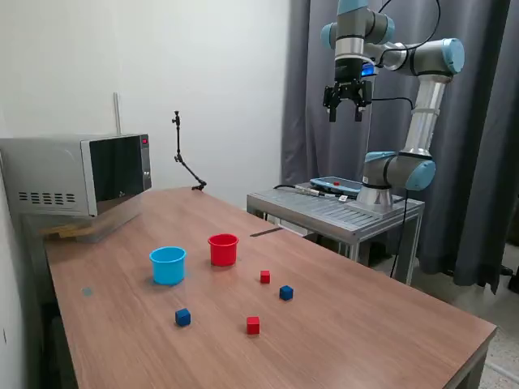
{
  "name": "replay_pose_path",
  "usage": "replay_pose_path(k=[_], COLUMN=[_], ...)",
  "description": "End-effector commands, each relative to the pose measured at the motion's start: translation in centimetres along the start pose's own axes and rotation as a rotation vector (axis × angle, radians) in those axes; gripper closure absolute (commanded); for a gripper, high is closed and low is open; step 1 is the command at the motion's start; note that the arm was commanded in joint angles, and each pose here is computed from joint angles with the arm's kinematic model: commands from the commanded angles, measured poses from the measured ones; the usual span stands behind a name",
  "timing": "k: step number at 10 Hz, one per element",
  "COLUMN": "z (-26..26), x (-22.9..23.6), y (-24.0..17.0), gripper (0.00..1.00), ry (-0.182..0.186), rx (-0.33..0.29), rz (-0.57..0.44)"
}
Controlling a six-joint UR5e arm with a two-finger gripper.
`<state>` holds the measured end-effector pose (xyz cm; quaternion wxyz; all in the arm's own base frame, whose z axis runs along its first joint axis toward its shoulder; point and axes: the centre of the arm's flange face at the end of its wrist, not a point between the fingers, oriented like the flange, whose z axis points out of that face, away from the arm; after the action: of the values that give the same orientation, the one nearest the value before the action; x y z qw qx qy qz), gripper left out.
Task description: Place red objects in the red bin, and blue objects in the blue bin.
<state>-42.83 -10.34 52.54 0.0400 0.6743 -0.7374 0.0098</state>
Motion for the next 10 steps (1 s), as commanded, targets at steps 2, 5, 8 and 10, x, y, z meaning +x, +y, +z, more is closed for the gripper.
replay_pose_path(k=[2,5,8,10], z=[-0.2,-0.2,-0.5,-0.8], x=[0.0,0.0,0.1,1.4], y=[0.0,0.0,0.3,-0.2], gripper=[0.0,0.0,0.0,0.0], ry=[0.0,0.002,-0.001,0.0], rx=[-0.003,-0.005,-0.012,-0.018], rz=[-0.001,0.001,-0.012,-0.043])
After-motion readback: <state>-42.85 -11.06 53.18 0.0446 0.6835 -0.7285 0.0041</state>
